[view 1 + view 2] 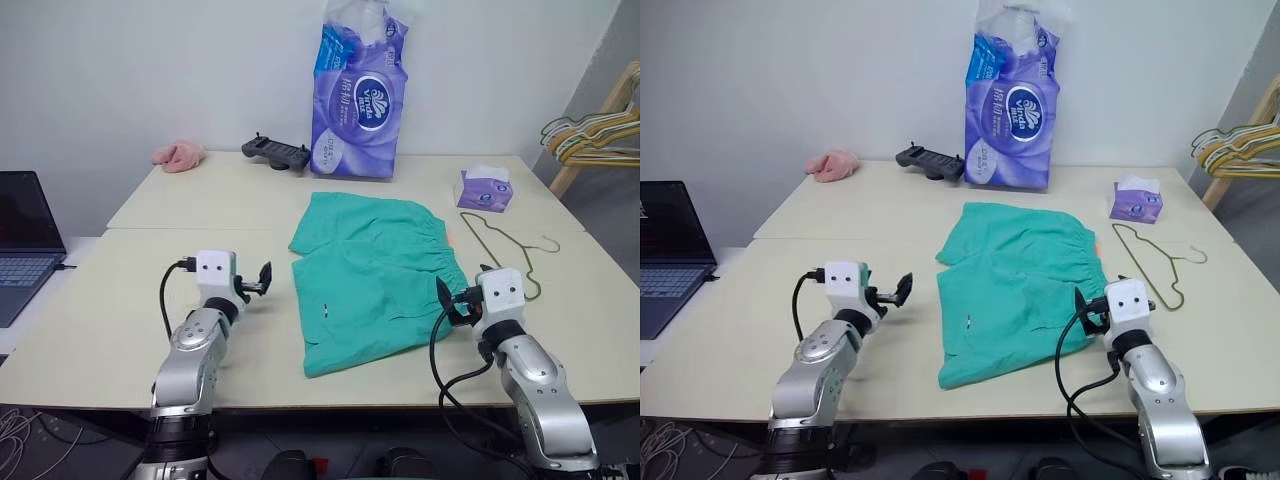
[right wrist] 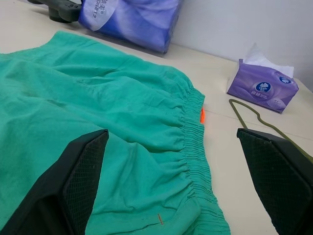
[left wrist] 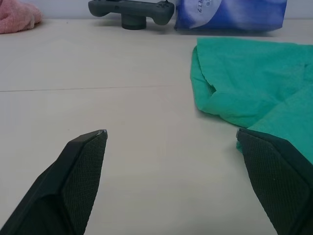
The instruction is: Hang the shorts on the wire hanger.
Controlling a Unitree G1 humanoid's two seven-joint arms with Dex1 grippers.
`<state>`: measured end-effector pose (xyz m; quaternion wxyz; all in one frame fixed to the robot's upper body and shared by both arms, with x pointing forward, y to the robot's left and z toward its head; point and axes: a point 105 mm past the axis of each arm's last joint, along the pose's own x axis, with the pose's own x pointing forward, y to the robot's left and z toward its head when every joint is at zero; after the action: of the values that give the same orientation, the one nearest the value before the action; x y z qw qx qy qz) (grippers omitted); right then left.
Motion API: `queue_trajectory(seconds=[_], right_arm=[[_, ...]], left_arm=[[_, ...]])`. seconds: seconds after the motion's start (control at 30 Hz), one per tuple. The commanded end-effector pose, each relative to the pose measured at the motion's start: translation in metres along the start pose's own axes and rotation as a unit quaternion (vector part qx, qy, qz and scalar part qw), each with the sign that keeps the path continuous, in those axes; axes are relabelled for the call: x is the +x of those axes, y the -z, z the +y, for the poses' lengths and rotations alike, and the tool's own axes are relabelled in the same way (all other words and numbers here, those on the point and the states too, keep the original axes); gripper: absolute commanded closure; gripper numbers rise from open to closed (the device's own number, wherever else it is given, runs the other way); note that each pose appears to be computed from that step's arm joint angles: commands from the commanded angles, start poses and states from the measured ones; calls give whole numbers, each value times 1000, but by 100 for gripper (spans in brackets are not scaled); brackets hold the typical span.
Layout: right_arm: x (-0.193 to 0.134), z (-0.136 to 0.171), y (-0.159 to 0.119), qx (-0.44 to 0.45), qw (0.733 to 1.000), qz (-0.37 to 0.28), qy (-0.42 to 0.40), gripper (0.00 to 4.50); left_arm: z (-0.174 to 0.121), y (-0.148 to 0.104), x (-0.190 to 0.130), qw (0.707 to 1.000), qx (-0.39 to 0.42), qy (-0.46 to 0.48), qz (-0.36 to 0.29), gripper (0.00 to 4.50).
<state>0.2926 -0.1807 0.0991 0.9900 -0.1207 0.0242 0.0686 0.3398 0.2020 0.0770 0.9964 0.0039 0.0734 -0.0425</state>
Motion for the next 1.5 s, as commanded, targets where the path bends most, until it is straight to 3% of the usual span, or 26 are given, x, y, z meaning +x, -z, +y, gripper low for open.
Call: queue_trajectory(seconds=[0.03,1.13,1.37,1.5], right_arm=[[1,-5,-14,-4,1000,-29,10,2],[1,-7,-15,-10,999,-31,6,2],[-17,-17,-11,-84,993,-21,-76,2],[-22,-32,-2,-151,975,1,-163,2]], left_arm=[[3,-24,-1,999,22,-8,-38,0],[2,-29,-1,999,13,7,-49,0],[-58,-39,-18,975,60,209,-56,0],[-81,-37,-36,935,115,333,-41,0]])
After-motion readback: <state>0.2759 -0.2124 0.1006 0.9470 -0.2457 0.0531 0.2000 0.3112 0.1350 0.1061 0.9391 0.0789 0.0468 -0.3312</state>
